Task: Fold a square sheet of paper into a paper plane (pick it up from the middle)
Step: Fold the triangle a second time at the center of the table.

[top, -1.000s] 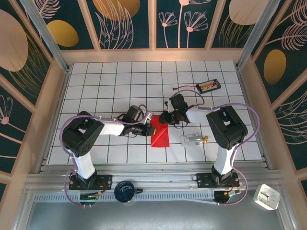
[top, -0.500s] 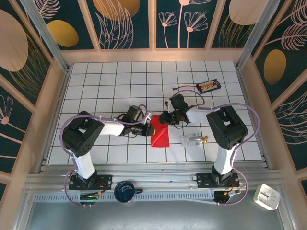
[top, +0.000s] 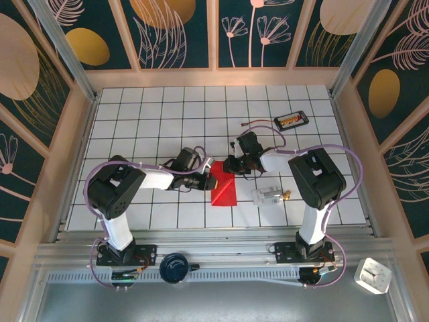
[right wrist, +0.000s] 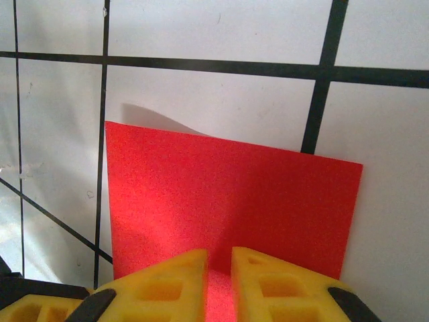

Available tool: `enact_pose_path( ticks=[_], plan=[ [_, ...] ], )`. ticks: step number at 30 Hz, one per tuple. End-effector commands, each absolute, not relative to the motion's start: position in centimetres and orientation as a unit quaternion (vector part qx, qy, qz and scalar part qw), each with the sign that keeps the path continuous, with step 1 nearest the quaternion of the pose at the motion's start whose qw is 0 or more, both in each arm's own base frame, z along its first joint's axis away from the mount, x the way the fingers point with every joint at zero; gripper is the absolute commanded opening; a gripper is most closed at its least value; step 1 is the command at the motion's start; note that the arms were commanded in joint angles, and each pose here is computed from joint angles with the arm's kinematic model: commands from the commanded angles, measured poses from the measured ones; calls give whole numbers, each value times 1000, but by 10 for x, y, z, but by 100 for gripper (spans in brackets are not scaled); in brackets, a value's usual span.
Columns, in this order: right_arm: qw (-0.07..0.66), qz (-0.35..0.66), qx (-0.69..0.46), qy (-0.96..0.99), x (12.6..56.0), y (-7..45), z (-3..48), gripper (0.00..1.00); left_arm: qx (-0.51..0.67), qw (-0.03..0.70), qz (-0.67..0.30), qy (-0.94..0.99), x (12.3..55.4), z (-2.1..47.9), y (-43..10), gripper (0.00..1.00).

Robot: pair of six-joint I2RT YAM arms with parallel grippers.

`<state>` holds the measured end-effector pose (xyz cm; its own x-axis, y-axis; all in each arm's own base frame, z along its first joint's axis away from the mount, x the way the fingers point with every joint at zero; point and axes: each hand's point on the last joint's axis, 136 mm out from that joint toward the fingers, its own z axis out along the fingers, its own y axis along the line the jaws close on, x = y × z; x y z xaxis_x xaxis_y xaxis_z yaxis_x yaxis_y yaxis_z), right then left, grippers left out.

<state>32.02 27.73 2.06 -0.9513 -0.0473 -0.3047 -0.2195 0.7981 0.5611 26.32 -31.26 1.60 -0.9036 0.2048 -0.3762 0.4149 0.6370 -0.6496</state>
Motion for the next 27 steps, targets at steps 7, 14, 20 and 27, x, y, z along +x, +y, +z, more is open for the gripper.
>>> enact_pose_path(
  ticks=[7, 14, 20, 27],
  plan=[
    [118, 292, -63, 947, 309, 269, 6, 18, 173, 129, -385, 897, 264, 8, -314, 0],
    [118, 291, -63, 947, 310, 269, 7, 17, 176, 128, -374, 902, 263, 3, -310, 0],
    [119, 291, -63, 947, 309, 268, 7, 17, 176, 140, -424, 877, 259, 28, -321, 0],
    [118, 291, -63, 947, 308, 268, 7, 17, 172, 139, -389, 894, 260, 16, -310, 0]
  ],
)
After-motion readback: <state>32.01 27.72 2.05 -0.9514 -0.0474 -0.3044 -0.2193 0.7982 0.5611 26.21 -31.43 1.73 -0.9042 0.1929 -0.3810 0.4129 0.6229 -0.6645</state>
